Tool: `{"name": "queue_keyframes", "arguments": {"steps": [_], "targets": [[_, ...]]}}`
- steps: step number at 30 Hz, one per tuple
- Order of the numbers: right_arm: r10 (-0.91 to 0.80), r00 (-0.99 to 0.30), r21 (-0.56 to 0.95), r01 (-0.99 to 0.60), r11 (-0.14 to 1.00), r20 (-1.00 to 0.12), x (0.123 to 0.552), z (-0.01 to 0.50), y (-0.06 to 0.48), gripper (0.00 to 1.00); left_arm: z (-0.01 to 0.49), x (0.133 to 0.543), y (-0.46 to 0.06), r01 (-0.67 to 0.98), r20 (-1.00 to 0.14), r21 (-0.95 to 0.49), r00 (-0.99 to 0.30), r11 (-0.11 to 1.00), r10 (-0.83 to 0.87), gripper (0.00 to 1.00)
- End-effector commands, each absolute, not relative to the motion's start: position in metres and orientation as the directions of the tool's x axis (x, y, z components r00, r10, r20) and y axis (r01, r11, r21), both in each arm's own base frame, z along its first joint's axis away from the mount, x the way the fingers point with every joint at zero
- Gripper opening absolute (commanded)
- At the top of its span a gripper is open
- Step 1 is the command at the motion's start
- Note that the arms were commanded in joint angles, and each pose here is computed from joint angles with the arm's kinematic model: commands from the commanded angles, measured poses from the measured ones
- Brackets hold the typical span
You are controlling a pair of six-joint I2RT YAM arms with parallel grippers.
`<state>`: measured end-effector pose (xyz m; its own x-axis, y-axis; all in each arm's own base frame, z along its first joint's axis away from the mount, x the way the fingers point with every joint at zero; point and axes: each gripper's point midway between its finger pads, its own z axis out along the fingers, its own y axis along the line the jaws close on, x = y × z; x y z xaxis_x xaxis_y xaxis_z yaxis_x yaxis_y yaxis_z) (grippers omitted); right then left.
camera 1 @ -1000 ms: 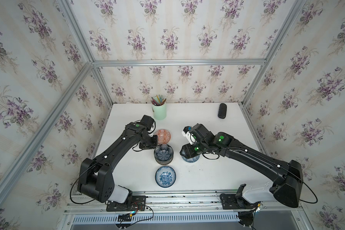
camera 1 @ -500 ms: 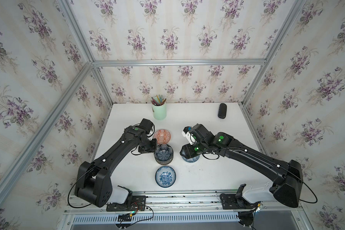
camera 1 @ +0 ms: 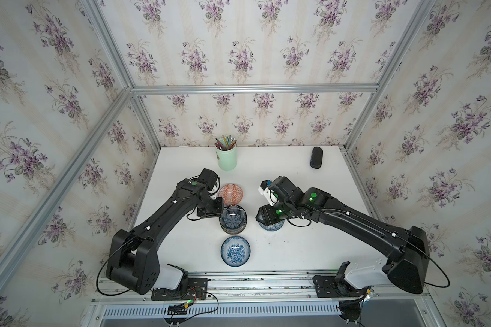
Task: Stack the bowls
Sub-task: Place the bowl on the bowl.
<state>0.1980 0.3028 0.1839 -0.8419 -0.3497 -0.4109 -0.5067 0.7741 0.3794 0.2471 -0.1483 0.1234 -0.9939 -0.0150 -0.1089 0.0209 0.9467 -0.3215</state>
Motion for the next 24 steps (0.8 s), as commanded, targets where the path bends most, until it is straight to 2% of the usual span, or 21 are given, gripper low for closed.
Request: {"name": "queue_keyframes", "arguments": {"steps": [1,14,18,21,24], "targets": [[-0.346,-0.839,0.387,-0.51,0.768,-0.419,0.199,0.187,0.306,0.6,0.13,0.245,-0.148,0.027,-0.125,-0.332,-0.992,0.943,-0.015,0.1],[-0.341,-0.848,0.401,-0.5,0.767,-0.405,0.196,0.184,0.306,0.6,0.144,0.237,-0.145,0.025,-0.148,-0.345,-0.989,0.938,-0.028,0.12],[-0.341,-0.86,0.427,-0.489,0.76,-0.378,0.187,0.176,0.307,0.59,0.158,0.219,-0.138,-0.003,-0.166,-0.362,-0.984,0.932,-0.068,0.2],[-0.339,-0.869,0.445,-0.48,0.756,-0.361,0.18,0.167,0.31,0.56,0.158,0.201,-0.134,-0.041,-0.148,-0.388,-0.983,0.921,-0.106,0.33],[-0.348,-0.873,0.464,-0.479,0.745,-0.343,0.17,0.156,0.316,0.53,0.155,0.185,-0.129,-0.073,-0.137,-0.405,-0.981,0.911,-0.139,0.41]]}}
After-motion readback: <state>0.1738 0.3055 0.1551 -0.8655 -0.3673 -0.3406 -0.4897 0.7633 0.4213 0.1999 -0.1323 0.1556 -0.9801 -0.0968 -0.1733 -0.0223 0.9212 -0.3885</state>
